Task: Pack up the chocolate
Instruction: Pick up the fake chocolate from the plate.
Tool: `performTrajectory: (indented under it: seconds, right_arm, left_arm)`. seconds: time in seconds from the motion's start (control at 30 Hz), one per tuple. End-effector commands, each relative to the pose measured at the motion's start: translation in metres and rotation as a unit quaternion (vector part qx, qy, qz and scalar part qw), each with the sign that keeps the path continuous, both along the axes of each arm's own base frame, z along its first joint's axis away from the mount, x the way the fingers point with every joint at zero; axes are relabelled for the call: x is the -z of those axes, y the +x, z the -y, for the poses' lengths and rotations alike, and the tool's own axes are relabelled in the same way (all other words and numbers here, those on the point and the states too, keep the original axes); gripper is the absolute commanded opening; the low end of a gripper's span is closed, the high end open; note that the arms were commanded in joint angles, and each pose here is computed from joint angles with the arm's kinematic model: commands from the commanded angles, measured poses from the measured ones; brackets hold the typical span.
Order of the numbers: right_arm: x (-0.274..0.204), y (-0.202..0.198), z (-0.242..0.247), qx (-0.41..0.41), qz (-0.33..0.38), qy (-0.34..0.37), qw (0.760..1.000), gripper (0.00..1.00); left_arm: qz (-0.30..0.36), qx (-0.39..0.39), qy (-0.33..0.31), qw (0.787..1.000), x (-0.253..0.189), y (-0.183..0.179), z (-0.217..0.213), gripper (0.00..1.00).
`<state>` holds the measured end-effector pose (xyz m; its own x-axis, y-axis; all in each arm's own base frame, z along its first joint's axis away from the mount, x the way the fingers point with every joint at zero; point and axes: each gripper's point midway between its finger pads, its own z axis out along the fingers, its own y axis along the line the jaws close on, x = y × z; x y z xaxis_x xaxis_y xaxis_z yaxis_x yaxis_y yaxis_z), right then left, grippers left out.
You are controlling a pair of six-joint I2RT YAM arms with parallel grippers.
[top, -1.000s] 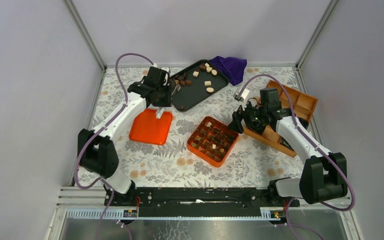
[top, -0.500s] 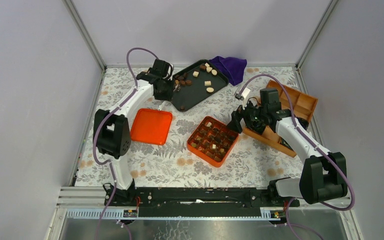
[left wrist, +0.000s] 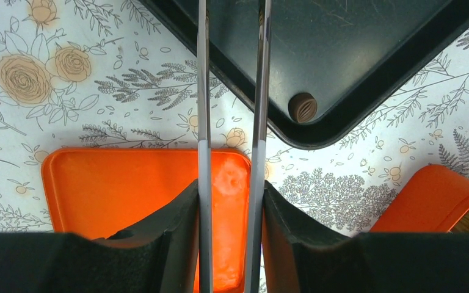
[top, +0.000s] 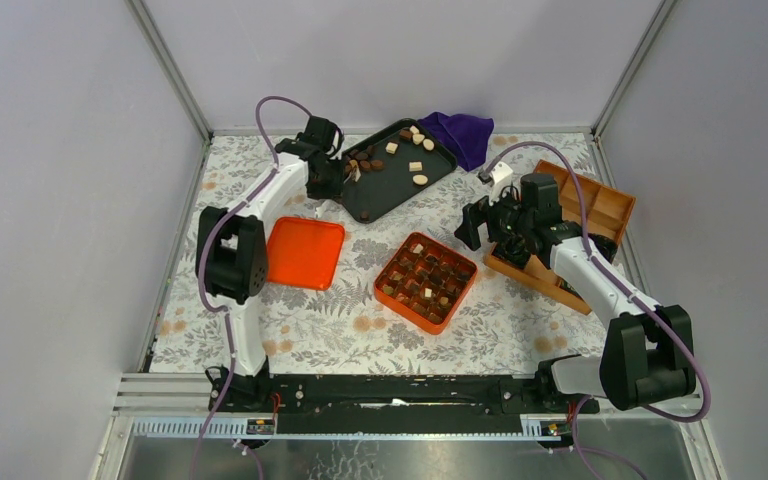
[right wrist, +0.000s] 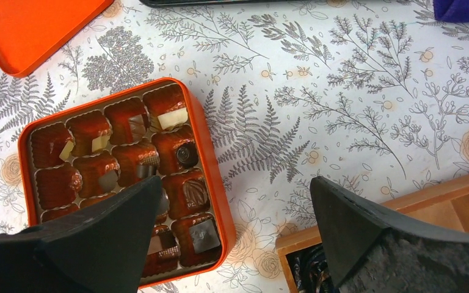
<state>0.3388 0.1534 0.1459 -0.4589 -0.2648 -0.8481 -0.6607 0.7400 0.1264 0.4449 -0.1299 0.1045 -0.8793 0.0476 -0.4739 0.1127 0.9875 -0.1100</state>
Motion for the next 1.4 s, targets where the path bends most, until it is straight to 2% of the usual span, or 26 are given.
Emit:
performTrajectory:
  seconds: [0.0, 0.4, 0.47, 0.57, 0.63, 0.9, 1.03, 1.23, 1.37]
  right_arm:
    - [-0.013, 0.010, 0.000, 0.018, 0.027, 0.005, 0.999, 1.00]
    - [-0.006, 0.008, -0.003, 0.005, 0.018, -0.002, 1.000, 1.00]
    - [-0.005, 0.008, -0.004, 0.003, 0.018, -0.004, 1.000, 1.00]
    - [-0.003, 0.008, -0.004, 0.000, 0.016, -0.006, 1.000, 1.00]
    - [-0.002, 0.007, -0.005, -0.002, 0.015, -0.007, 1.000, 1.00]
    - [0.001, 0.000, -0.010, -0.033, 0.010, -0.010, 0.999, 1.00]
    - [-0.001, -0.011, -0.016, -0.076, 0.018, -0.010, 0.997, 1.00]
    - [-0.003, -0.052, -0.037, -0.220, 0.072, 0.017, 0.973, 1.00]
    - [0.007, -0.048, -0.037, -0.216, 0.058, 0.019, 0.974, 1.00]
  left_arm:
    - [0.017, 0.016, -0.011, 1.000, -0.010, 0.014, 0.004, 0.42]
    - [0.003, 0.020, -0.039, 0.999, -0.001, 0.021, 0.014, 0.38]
    - [0.001, 0.019, -0.040, 0.999, 0.001, 0.023, 0.015, 0.32]
    - [0.002, 0.019, -0.044, 0.999, -0.001, 0.023, 0.016, 0.11]
    - [0.004, 0.021, -0.051, 0.998, -0.005, 0.022, 0.018, 0.01]
    - [0.039, 0.037, -0.073, 0.996, -0.043, 0.011, 0.022, 0.00]
    - [0.053, 0.045, -0.093, 0.993, -0.056, -0.003, 0.025, 0.00]
    - [0.060, 0.063, -0.137, 0.987, -0.074, -0.035, 0.034, 0.00]
    - [0.065, 0.077, -0.170, 0.980, -0.090, -0.061, 0.039, 0.00]
